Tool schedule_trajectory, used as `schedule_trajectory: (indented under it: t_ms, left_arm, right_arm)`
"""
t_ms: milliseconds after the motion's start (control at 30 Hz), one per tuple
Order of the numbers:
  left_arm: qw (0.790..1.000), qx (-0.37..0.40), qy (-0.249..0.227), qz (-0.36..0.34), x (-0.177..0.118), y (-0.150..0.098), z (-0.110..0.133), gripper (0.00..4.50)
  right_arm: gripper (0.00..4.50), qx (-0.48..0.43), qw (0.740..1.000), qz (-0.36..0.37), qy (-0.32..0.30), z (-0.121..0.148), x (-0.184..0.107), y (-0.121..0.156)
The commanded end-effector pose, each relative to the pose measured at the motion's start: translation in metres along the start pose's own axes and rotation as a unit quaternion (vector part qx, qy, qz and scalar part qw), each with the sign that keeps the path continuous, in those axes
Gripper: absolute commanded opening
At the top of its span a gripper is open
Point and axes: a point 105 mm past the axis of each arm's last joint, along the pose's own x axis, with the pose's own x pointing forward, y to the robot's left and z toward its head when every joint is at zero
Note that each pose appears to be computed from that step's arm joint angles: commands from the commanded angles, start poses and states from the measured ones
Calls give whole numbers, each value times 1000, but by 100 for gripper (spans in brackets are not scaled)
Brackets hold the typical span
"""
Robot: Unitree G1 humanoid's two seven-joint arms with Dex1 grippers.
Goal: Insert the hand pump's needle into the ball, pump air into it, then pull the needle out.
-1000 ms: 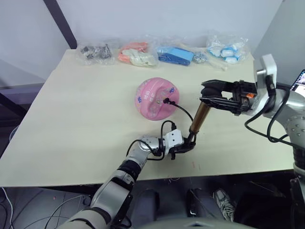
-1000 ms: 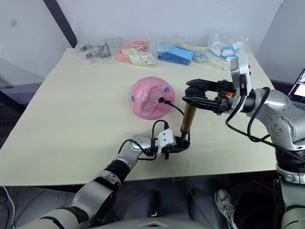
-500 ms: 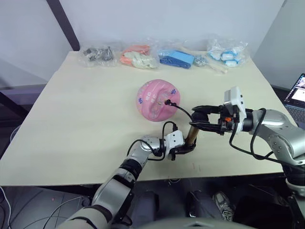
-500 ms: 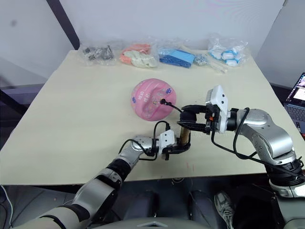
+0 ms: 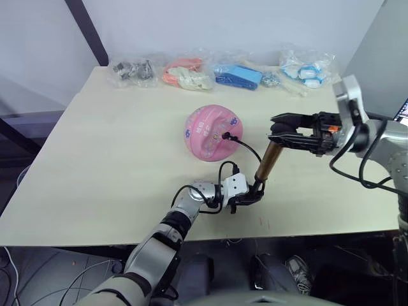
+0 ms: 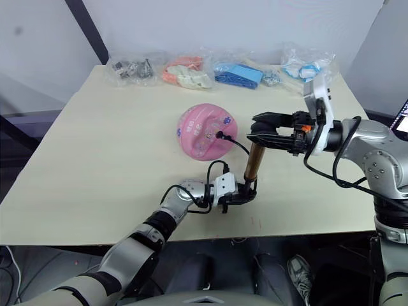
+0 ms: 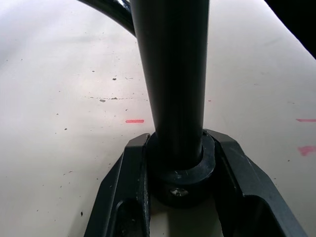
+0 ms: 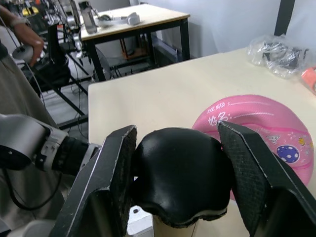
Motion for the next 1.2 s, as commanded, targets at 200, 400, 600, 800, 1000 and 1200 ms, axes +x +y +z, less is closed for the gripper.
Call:
schedule_trajectory:
  t_ms: [200,400,600,800,1000,1200]
  left_arm:
    - [994,-45,93,-40,-8,-29,-50,112]
    - [994,-45,92,-38,-8,-29,-50,112]
    - [994,-48,90,-37,-9,-29,-50,112]
    - [994,-49,87,-34,-9,-28,-49,112]
    - [994,-54,85,-32,-9,-27,-49,112]
    - [994,-57,84,-31,-9,-27,-49,112]
  right_arm:
    - [209,-47,998,-4,-46,20,-2,0]
    - [209,-31,999,-11,26,-49,10,1]
    - [209,-10,997,-16,75,-98,19,6]
    - [209,9,994,-22,106,-128,24,12]
    - [209,-25,1000,3,-3,-72,25,14]
    - [209,-62,997,-9,-39,-17,11,1]
